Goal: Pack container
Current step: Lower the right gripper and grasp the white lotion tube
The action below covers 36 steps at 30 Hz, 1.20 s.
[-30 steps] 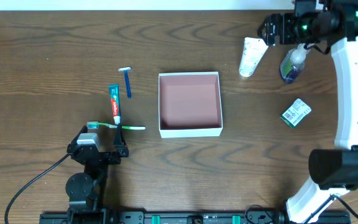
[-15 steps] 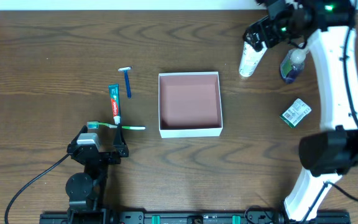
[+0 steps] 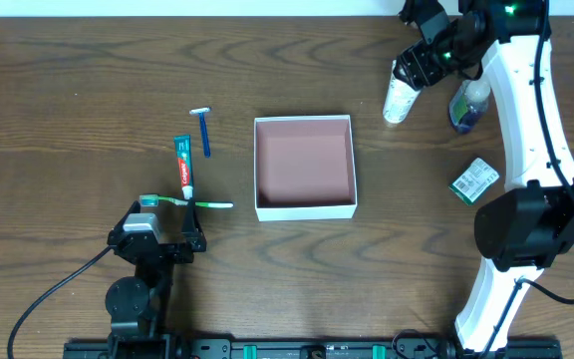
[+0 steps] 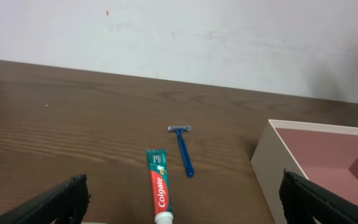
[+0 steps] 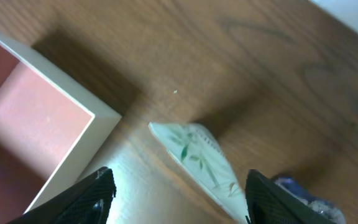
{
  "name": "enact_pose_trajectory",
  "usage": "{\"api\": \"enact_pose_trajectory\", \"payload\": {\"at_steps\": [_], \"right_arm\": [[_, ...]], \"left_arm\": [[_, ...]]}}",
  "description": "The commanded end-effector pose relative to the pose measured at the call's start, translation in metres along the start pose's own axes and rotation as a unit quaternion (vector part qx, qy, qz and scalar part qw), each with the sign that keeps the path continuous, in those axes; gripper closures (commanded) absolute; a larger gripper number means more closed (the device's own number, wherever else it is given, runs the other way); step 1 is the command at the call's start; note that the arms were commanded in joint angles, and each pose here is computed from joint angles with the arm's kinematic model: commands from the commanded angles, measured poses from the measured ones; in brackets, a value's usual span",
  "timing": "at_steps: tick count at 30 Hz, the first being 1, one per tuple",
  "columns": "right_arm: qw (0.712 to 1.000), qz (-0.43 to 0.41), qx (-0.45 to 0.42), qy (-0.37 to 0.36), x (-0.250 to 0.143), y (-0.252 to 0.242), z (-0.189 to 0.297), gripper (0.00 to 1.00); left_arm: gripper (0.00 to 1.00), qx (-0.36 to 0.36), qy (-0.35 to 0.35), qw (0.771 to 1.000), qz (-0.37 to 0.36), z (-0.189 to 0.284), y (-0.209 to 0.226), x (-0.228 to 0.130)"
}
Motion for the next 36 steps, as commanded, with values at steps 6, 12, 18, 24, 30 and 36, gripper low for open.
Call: {"api": "enact_pose_trajectory", "payload": {"at_steps": [6,12,18,24,30,36], "right_arm": [[1.0,0.003,0.009,0.028,-0.012,-0.008,-0.016,0.37],[0.999,-0.008,0.008,0.034,-0.018,-0.017,-0.019,0.43],[0.999,-0.017,0.007,0.035,-0.021,-0.023,-0.016,0.62],[0.999,-0.018,0.018,0.029,-0.021,-0.021,-0.017,0.67],[0.999,-0.018,0.021,0.027,-0.02,-0.021,-0.017,0.61],[0.999,-0.016,0.025,0.019,-0.018,-0.021,-0.017,0.71]], "left_arm": [[0.02,-0.005,0.024,1.0,0.004,-0.001,0.0,-0.011],[0.02,-0.005,0.024,1.0,0.004,-0.001,0.0,-0.011],[0.02,-0.005,0.024,1.0,0.004,-0.001,0.0,-0.011],[0.02,-0.005,0.024,1.0,0.004,-0.001,0.0,-0.011],[0.02,-0.005,0.024,1.0,0.004,-0.001,0.0,-0.011],[0.02,-0.005,0.024,1.0,0.004,-0.001,0.0,-0.011]]}}
Point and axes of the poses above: each gripper's point midway between its finger pads, its own z axis back along the fingers, its own y axis along the line the jaws close on, x = y × z, the point moved 9 cm from there along z, back along the fingers, and after that the axes turned 3 degrees about -z, right-handed, at the moved point
